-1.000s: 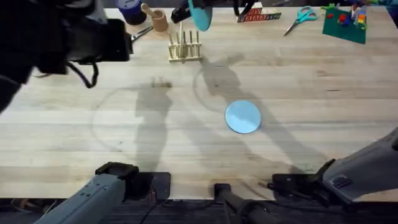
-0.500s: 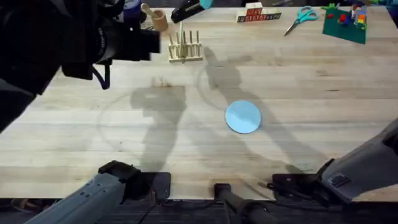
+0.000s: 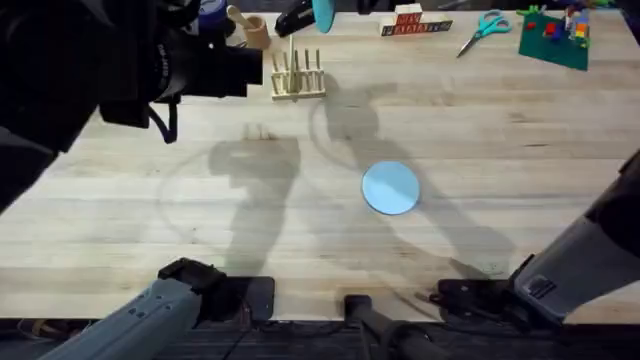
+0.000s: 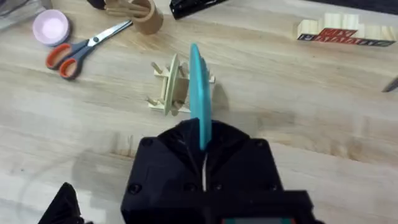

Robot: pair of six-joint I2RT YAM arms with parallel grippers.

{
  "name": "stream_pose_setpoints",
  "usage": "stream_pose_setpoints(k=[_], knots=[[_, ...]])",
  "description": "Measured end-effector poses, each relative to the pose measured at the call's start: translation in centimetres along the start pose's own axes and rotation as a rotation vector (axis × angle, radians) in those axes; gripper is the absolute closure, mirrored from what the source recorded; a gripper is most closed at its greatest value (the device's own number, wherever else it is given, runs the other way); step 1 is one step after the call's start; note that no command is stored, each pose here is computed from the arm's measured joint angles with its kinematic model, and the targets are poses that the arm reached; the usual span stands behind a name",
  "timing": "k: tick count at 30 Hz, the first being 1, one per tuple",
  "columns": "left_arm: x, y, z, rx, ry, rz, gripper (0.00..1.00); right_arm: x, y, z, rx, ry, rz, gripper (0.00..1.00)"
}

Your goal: Pick up the plates from the table one by one and place each into a slot on the dish rack.

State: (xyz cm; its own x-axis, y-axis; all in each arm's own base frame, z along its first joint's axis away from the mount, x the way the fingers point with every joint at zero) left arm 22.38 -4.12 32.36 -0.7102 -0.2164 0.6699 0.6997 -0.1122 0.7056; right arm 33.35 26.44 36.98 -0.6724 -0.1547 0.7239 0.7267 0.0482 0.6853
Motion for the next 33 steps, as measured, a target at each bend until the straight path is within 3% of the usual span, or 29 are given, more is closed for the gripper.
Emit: stream_pose_setpoints(k=[9, 16, 22, 33], knots=[[0.0, 0.0, 0.0, 0.000, 0.000, 0.000, 0.008, -0.1, -0.2, 0.5, -0.004, 0.017, 0.004, 0.971], [0.0, 0.0, 0.0, 0.000, 0.000, 0.000, 0.007, -0.4, -0.1, 0.7, -0.086, 0.022, 0.002, 0.971], [0.0, 0.0, 0.0, 0.000, 0.000, 0.000, 0.007, -3.2, -0.9, 1.4, -0.164, -0.005, 0.043, 0.971], [0.0, 0.0, 0.0, 0.000, 0.000, 0.000, 0.008, -7.9, -2.5, 2.6, -0.188, -0.042, 0.099, 0.971]])
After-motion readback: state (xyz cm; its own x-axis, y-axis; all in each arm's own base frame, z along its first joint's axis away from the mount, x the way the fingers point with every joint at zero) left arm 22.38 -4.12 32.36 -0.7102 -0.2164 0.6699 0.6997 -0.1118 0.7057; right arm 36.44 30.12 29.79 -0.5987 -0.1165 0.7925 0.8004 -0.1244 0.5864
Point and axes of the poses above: each hand's point on the last joint's axis, 136 mm out from that joint toward the fingers, its own x axis back along the fingers, its own z axis along the line the jaws close on, y = z × x, the point moved 10 cm from there along x, back along the fingers, and after that the axes turned 3 degrees about -x, right-handed, at the moved point
